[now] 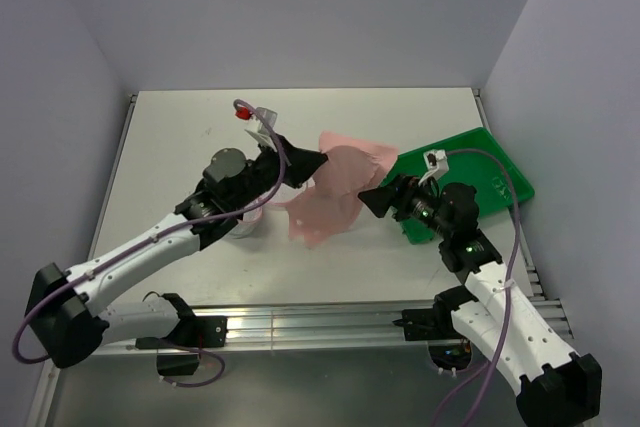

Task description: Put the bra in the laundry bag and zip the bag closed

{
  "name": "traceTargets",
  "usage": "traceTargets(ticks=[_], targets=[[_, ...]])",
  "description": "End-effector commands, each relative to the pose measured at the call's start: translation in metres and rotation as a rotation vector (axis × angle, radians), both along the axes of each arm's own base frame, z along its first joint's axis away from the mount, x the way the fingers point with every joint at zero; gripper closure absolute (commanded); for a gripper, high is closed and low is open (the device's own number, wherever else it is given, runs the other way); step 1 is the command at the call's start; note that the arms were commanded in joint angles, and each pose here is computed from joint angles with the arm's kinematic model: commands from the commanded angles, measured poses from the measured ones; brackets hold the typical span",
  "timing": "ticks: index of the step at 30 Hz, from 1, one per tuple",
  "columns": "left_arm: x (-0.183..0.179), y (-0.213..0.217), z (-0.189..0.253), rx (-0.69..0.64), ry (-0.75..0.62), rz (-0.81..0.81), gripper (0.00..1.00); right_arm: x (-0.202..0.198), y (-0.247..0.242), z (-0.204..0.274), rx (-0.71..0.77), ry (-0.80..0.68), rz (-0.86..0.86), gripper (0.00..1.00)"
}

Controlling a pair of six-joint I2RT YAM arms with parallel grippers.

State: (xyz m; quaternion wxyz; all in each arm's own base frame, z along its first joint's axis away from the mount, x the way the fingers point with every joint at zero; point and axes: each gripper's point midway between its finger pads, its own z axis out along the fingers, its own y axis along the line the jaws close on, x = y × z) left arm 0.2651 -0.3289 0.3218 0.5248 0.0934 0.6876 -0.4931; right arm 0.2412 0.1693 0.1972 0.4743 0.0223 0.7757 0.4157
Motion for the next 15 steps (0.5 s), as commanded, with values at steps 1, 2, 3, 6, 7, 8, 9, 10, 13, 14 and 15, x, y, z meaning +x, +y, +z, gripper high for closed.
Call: traceTargets(ticks=[1,2,3,6,7,8,9,10,13,14,15], targets=[[-0.015,0.009,0.028,0.002,-0.068,-0.03,1.0,-0.006,0.013,0.082,0.077,-0.253,0.093,0.03],[-0.021,0.012,0.037,-0.008,-0.08,-0.038,1.0,-0.008,0.013,0.093,0.082,-0.287,0.103,0.03],[-0.024,0.014,0.042,-0.004,-0.09,-0.045,1.0,-0.011,0.016,0.1,0.086,-0.314,0.129,0.03],[-0.033,0.025,0.057,-0.011,-0.099,-0.037,1.0,-0.033,0.023,0.124,0.062,-0.397,0.237,0.04],[-0.035,0.031,0.069,-0.03,-0.114,-0.022,1.0,-0.037,0.019,0.13,0.032,-0.411,0.232,0.04],[-0.036,0.035,0.07,-0.019,-0.105,-0.013,1.0,-0.038,0.015,0.133,0.014,-0.425,0.211,0.04],[-0.038,0.039,0.077,-0.022,-0.108,-0.002,1.0,-0.044,0.01,0.142,0.007,-0.457,0.189,0.04],[-0.038,0.044,0.087,-0.03,-0.117,0.014,1.0,-0.044,0.003,0.147,-0.019,-0.469,0.155,0.04],[-0.046,0.046,0.093,-0.04,-0.113,-0.006,1.0,-0.056,-0.004,0.169,-0.036,-0.54,0.139,0.03],[-0.049,0.045,0.096,-0.05,-0.115,-0.022,1.0,-0.061,-0.003,0.176,-0.029,-0.561,0.149,0.03],[-0.051,0.043,0.098,-0.055,-0.119,-0.034,1.0,-0.062,-0.002,0.183,-0.021,-0.582,0.158,0.03]])
